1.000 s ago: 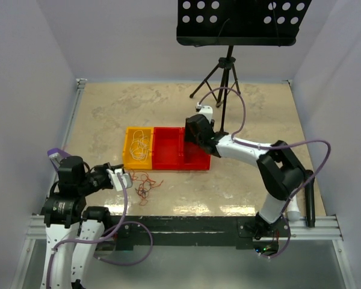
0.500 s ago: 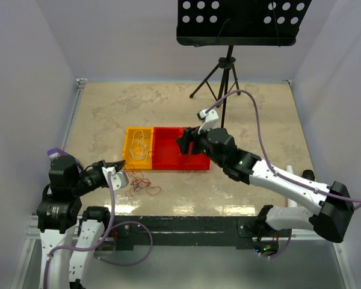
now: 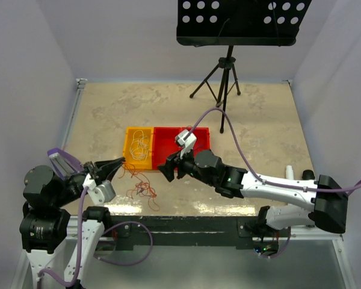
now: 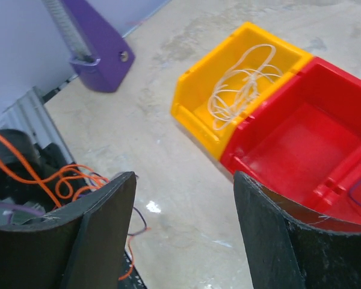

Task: Untangle the cables

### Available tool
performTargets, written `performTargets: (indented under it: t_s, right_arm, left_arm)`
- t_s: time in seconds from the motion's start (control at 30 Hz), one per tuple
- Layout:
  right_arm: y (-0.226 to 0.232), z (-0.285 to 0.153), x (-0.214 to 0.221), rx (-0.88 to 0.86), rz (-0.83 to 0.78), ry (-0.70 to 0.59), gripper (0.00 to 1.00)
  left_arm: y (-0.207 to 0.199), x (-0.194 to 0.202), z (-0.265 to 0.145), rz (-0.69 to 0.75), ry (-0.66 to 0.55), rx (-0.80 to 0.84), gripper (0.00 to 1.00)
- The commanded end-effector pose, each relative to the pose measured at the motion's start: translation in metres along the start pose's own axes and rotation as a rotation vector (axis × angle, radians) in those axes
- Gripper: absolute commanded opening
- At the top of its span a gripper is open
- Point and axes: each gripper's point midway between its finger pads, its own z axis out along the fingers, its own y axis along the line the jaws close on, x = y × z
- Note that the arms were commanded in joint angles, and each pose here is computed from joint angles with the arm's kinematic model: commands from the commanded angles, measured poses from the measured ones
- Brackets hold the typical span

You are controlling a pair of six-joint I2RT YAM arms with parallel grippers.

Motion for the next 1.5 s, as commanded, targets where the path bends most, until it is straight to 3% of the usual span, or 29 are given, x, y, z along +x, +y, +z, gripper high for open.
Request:
performTargets:
  t_s: [0.0, 0.37, 0.7, 0.83, 1.03, 1.2, 1.3, 1.47]
  right_arm:
    - [0.047, -0.002, -0.037, -0.149, -0.028, -0.113, 0.71]
    - [0.078, -0.017, -0.013, -0.260, -0.026, -0.100, 0.70]
    - [0.068, 0.002, 0.032, -0.163, -0.014, -0.008, 0.61]
    - [0.060, 0.005, 0.051, -0.138, 0.023, 0.012, 0.61]
    - [0.050, -0.004, 0.041, -0.089, 0.062, -0.019, 0.66]
    - [0.031, -0.009, 0.037, 0.016, 0.097, -0.033, 0.63]
    - [0.019, -0.012, 0.037, 0.086, 0.134, -0.047, 0.62]
    - [0.033, -0.029, 0.021, 0.012, 0.133, -0.112, 0.61]
  left_arm:
    - [-0.003, -0.013, -0.001, 0.016, -0.048, 0.015, 0.00]
    - [0.002, -0.024, -0.003, 0.052, -0.077, -0.009, 0.00]
    - [0.002, -0.040, -0.009, 0.077, -0.102, -0.012, 0.00]
    - [0.004, -0.045, -0.010, 0.091, -0.110, -0.016, 0.00]
    - [0.005, -0.037, -0.010, 0.065, -0.079, -0.025, 0.00]
    - [0.006, -0.003, -0.003, -0.067, 0.004, -0.057, 0.00]
    - [0.016, 0.022, 0.002, -0.271, 0.080, -0.138, 0.00]
    - [0.026, 0.060, 0.007, -0.484, 0.222, -0.202, 0.00]
